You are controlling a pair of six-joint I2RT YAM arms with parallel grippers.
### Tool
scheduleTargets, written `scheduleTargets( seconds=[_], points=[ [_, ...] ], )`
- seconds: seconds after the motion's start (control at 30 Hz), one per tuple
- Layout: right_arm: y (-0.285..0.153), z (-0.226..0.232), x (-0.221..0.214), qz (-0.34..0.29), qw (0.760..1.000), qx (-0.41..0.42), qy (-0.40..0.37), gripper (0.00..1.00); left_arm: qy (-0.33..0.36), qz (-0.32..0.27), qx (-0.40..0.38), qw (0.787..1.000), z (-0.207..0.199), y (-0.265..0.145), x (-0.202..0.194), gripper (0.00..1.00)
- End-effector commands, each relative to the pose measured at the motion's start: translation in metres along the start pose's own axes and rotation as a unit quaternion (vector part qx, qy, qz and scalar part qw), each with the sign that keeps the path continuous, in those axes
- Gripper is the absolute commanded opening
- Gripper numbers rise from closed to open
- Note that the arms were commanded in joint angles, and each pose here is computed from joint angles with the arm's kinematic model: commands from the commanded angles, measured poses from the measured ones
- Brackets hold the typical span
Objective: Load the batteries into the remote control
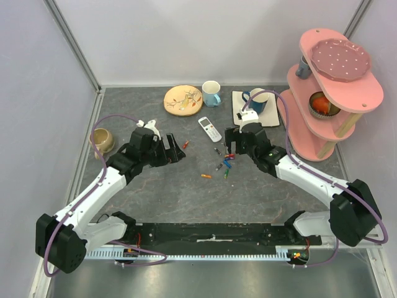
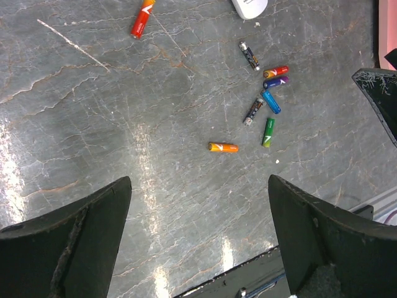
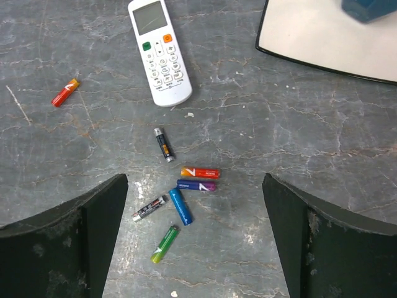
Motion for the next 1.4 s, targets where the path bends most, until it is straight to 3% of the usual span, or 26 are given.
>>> scheduleTargets(
  seconds=[0.0,0.3,0.67,1.2,1.37],
  points=[
    [-0.003,0.008,0.016,-0.028,0.999,0.045,0.002,0.98,0.024,-0.014,-0.031,0.999,-0.005,-0.004,0.004,0.97],
    [-0.001,0.011,0.022,-0.036,0.997,0.066,-0.021,0.98,0.037,-0.004,-0.048,0.998,-0.006,-0.005,0.000,0.97],
    [0.015,0.017,0.032,-0.036,0.998,0.055,-0.023,0.98,0.040,-0.036,-0.054,0.997,0.000,-0.021,-0.005,0.97],
    [0.117,0.038,0.034,0.049,0.983,0.063,-0.166,0.98,0.025,-0.010,-0.080,0.996,0.006,-0.023,-0.022,0.94],
    [0.142,0.037,0.031,0.070,0.979,0.072,-0.178,0.98,0.033,-0.011,-0.079,0.996,0.006,-0.026,-0.022,0.94]
  ],
)
Point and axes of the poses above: each gripper's point midway between its finger pads, its own y axis out along the fingers, its own z axis along the line the jaws close on, x = y × z, the point moved 10 cm from there along -y, back along the fingers, and after that the axes turned 4 degrees about -y, right-handed, at the moved point
